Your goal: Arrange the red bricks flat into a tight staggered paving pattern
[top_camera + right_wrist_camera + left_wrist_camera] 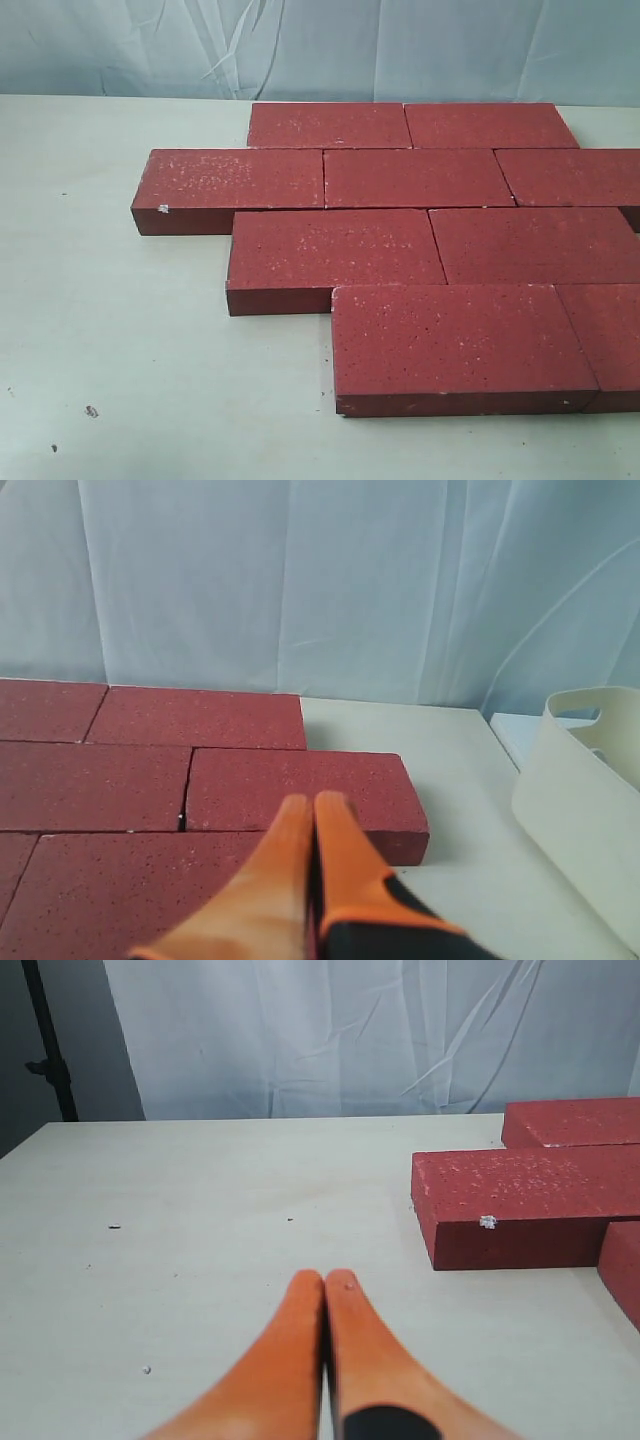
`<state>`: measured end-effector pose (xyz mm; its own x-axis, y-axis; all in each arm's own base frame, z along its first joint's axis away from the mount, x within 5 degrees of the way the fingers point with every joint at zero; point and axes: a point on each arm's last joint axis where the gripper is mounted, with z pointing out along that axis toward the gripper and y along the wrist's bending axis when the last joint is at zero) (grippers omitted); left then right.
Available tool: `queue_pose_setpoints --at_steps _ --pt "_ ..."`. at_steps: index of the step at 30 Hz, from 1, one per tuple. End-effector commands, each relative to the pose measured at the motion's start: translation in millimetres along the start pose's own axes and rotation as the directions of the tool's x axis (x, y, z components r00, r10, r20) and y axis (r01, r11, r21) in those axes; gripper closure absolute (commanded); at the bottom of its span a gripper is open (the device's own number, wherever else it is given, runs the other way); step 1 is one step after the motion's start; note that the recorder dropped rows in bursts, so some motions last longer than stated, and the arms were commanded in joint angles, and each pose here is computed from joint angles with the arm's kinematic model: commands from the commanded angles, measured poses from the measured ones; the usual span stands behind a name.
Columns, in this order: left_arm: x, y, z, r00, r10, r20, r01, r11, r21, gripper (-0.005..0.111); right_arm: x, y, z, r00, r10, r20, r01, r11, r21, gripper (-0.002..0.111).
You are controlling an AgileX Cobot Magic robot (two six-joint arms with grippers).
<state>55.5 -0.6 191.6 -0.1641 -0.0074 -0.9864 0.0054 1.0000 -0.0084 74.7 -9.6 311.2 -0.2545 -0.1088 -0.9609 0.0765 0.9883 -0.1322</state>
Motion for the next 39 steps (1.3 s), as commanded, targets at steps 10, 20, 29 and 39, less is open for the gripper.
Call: queue_pose_setpoints --at_steps 10,20,29,39 --pt "0.7 0.2 0.0 1.0 -0.006 0.007 0.006 1.0 -0.003 0.107 23.8 8.1 6.0 0.997 0.022 0.07 -0.019 0.999 -0.045 0.109" --pt "0.7 0.6 0.0 1.0 0.011 0.007 -0.011 1.0 -0.008 0.107 92.6 18.9 7.4 0.986 0.103 0.132 -0.094 0.992 -0.08 0.109" --pt "0.7 0.6 0.0 1.0 0.011 0.007 -0.011 1.0 -0.008 0.107 123.6 22.7 9.9 0.993 0.112 0.044 -0.108 0.991 -0.082 0.109" --pt "0.7 0.6 0.0 1.0 0.011 0.007 -0.011 1.0 -0.008 0.107 124.9 22.9 10.0 0.993 0.111 0.031 -0.108 0.991 -0.082 0.109"
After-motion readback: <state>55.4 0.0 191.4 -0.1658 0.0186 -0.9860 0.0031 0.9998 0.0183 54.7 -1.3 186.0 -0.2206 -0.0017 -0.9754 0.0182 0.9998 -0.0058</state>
